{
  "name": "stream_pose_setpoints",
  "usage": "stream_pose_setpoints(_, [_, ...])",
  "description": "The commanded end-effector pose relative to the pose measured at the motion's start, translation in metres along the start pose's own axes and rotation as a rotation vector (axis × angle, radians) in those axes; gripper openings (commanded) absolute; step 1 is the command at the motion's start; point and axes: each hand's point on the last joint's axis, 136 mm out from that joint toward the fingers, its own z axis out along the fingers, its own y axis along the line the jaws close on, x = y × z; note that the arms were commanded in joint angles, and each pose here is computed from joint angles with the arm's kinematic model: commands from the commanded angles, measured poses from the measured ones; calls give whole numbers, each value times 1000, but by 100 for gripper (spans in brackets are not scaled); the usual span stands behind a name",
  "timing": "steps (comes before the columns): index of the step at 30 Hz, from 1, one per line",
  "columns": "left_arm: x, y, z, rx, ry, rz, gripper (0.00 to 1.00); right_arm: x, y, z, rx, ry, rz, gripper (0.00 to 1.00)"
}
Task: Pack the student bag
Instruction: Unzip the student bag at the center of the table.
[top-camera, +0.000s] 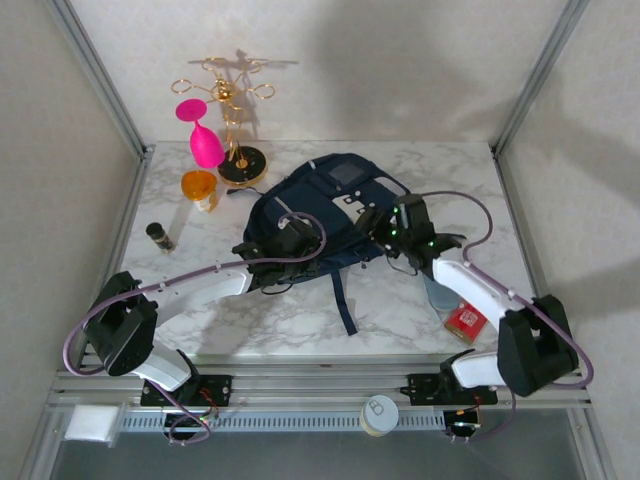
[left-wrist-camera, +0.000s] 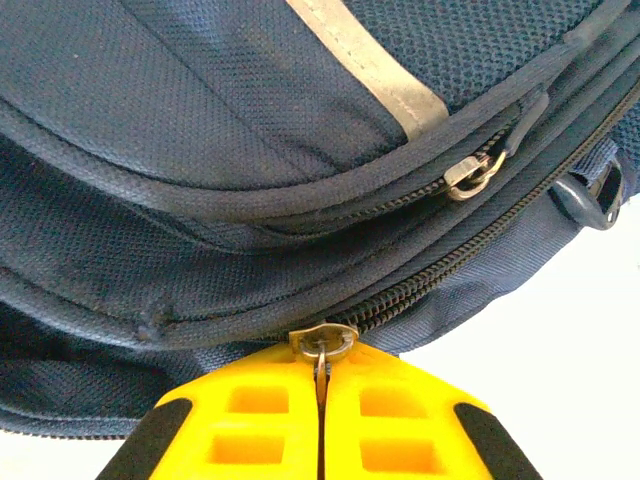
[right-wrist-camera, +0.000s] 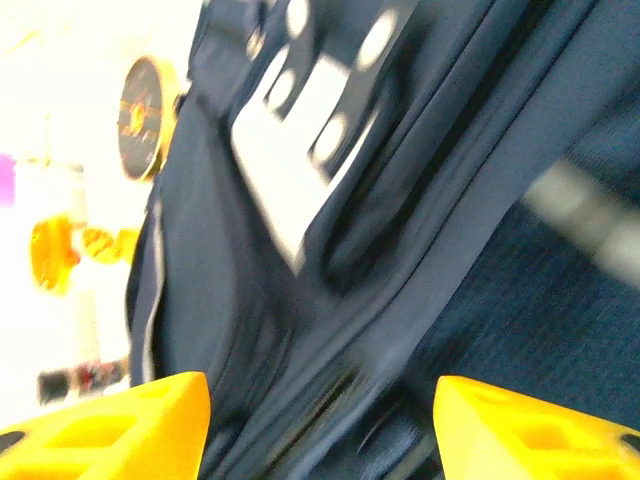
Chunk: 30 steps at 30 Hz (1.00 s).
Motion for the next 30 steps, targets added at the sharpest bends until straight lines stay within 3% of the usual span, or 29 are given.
stream_pose_setpoints(1, [-19,-18,-13,75,-63,-22,0,28,13,3,-69,52,104,62])
stream_pose_setpoints(5, [-15,-20,-10,83,-52,-18,0,44,37,18,-116,89,134,60])
stream_pose_setpoints(15, [-14,-24,-6,96,-51,-2,0,28,80,37,-188,54,160,48])
stream_pose_setpoints(20, [-13,-30,-4,119,-43,0,0,26,74,41,-148,16,191,49])
stream_pose_setpoints(28, [-19,-22,-7,66,-69,11,0,39,57,68,-84,54,93,6])
stream_pose_setpoints(30, [-20,-12,-11,21,-78,17,0,41,56,64,-73,72,26,0])
